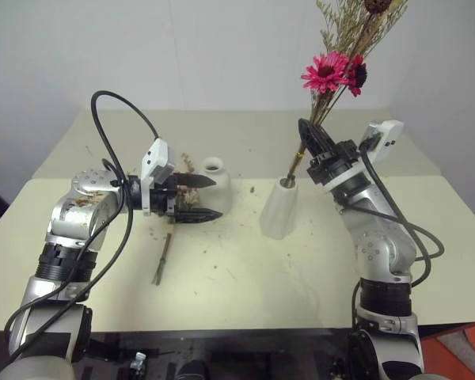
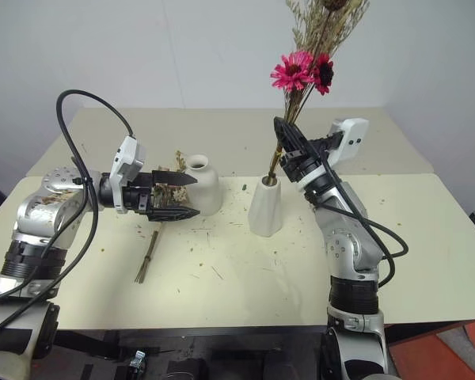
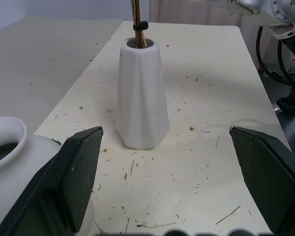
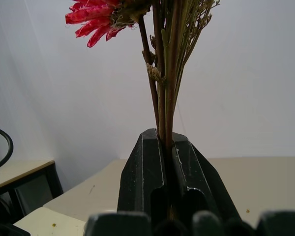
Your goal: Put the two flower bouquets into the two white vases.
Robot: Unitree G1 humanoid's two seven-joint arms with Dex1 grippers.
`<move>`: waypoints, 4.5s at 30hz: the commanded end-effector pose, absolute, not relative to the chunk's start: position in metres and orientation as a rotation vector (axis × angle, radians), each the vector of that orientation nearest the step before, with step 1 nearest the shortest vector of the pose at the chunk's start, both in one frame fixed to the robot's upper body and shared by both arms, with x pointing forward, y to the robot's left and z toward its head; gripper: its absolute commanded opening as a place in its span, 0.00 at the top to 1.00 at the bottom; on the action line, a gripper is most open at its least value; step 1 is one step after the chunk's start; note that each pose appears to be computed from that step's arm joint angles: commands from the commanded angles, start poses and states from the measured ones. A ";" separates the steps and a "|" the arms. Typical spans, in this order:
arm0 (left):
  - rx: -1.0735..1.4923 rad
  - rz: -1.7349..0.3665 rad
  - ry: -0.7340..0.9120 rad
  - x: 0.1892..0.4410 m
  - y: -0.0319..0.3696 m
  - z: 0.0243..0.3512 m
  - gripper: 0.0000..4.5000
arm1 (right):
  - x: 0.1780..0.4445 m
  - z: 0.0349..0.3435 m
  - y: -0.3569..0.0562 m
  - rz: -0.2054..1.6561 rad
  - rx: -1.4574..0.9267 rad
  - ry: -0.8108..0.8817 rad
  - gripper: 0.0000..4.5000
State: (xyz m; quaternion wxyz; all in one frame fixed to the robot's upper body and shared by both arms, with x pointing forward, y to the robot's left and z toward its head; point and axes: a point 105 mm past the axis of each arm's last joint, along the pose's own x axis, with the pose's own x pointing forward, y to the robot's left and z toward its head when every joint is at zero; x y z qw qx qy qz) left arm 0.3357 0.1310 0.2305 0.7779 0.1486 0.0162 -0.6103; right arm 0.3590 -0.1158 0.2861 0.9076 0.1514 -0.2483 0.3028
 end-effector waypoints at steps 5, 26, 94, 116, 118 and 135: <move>0.353 -1.299 -0.029 0.331 0.136 0.245 0.00 | 0.356 0.281 -0.113 0.632 0.287 -0.547 0.99; 0.351 -1.292 -0.034 0.330 0.136 0.247 0.00 | 0.349 0.260 -0.106 0.677 0.231 -0.545 0.80; 0.126 -0.402 0.695 0.371 0.172 0.143 0.00 | 0.260 0.246 -0.090 1.245 -0.633 0.124 0.01; 0.052 -0.399 0.869 0.372 0.170 0.128 0.97 | 0.266 0.247 -0.092 1.159 -0.580 0.114 0.00; 0.060 -0.350 0.784 0.382 0.174 0.134 0.97 | 0.267 0.247 -0.093 1.155 -0.579 0.113 0.00; -0.285 -0.456 -0.165 0.413 0.215 0.326 0.97 | 0.279 0.257 -0.081 0.993 -0.433 0.148 0.00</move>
